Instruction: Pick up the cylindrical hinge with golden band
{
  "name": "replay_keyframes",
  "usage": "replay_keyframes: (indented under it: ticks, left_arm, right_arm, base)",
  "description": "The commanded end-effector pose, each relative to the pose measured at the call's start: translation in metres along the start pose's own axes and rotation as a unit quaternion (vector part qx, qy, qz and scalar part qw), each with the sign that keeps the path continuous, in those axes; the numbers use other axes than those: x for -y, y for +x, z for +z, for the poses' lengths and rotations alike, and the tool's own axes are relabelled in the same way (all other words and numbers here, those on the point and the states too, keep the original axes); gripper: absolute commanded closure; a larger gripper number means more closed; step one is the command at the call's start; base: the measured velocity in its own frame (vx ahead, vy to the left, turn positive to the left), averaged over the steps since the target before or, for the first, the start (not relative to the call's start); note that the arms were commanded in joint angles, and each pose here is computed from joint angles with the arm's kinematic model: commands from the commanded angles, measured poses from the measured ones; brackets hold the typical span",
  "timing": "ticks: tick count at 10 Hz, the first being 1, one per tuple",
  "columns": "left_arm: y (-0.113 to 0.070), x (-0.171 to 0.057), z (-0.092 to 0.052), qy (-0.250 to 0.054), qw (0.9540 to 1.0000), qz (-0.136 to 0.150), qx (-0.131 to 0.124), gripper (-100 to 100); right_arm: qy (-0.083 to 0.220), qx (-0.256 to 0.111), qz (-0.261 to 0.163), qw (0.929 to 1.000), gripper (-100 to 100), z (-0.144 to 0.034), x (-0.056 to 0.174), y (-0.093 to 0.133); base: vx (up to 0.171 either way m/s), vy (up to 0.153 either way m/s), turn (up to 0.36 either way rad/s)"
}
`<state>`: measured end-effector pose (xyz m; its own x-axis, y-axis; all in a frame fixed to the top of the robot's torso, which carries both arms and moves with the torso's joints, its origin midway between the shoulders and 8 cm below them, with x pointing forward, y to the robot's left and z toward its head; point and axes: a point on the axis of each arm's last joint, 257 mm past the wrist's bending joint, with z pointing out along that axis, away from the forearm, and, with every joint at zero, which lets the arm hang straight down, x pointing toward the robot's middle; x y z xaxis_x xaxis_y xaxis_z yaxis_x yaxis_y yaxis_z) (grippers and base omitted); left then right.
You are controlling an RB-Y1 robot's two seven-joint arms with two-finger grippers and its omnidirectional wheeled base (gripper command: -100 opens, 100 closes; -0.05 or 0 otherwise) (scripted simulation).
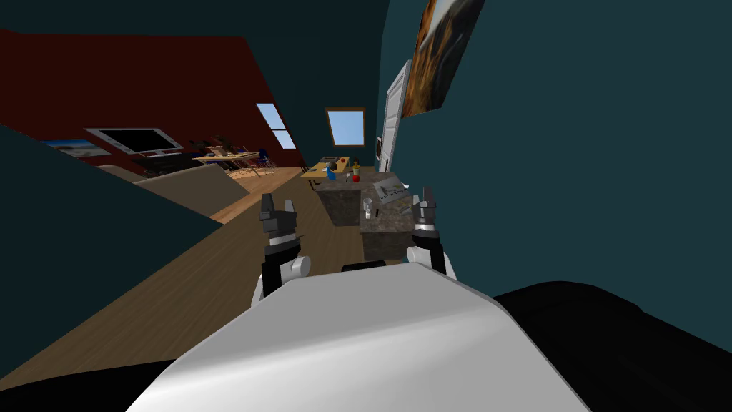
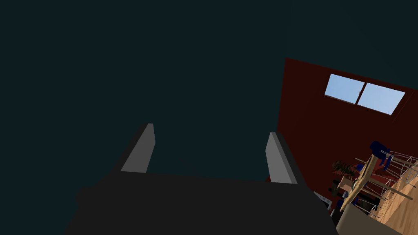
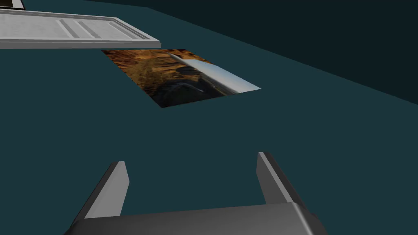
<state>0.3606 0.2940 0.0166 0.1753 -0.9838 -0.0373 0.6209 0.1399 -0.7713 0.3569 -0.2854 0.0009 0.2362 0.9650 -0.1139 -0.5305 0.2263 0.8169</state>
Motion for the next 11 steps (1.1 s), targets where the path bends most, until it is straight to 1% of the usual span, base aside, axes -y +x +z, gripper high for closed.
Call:
replay_keyframes:
  ticks: [1,2,4,7,9,11]
  left_arm:
    - [0.0,0.0,0.0,0.0,1.0,0.0,0.0,0]
    - [0.0,0.0,0.0,0.0,1.0,0.0,0.0,0]
    - [0.0,0.0,0.0,0.0,1.0,0.0,0.0,0]
    - [0.0,0.0,0.0,0.0,1.0,0.0,0.0,0]
    - [0.0,0.0,0.0,0.0,1.0,0.0,0.0,0]
    - [0.0,0.0,0.0,0.0,1.0,0.0,0.0,0]
  right_arm:
    - [-0.002,-0.017,-0.006,0.9998,-100,-0.001,-0.001,0.007]
    - [-0.004,-0.031,-0.01,0.9995,-100,-0.002,-0.001,0.013]
    - [-0.007,-0.064,-0.018,0.9978,-100,-0.007,-0.001,0.03]
    - [-0.006,-0.125,-0.027,0.9918,-100,-0.023,0.004,0.062]
    - [-0.002,-0.171,-0.033,0.9848,-100,-0.039,0.013,0.088]
    - [0.006,-0.225,-0.043,0.9734,-100,-0.063,0.027,0.114]
  base:
    - [-0.033,0.009,0.034]
    - [-0.086,0.03,0.048]
    - [-0.145,0.044,0.064]
    - [-0.201,0.041,0.092]
    - [-0.199,0.063,0.153]
    - [-0.179,0.082,0.171]
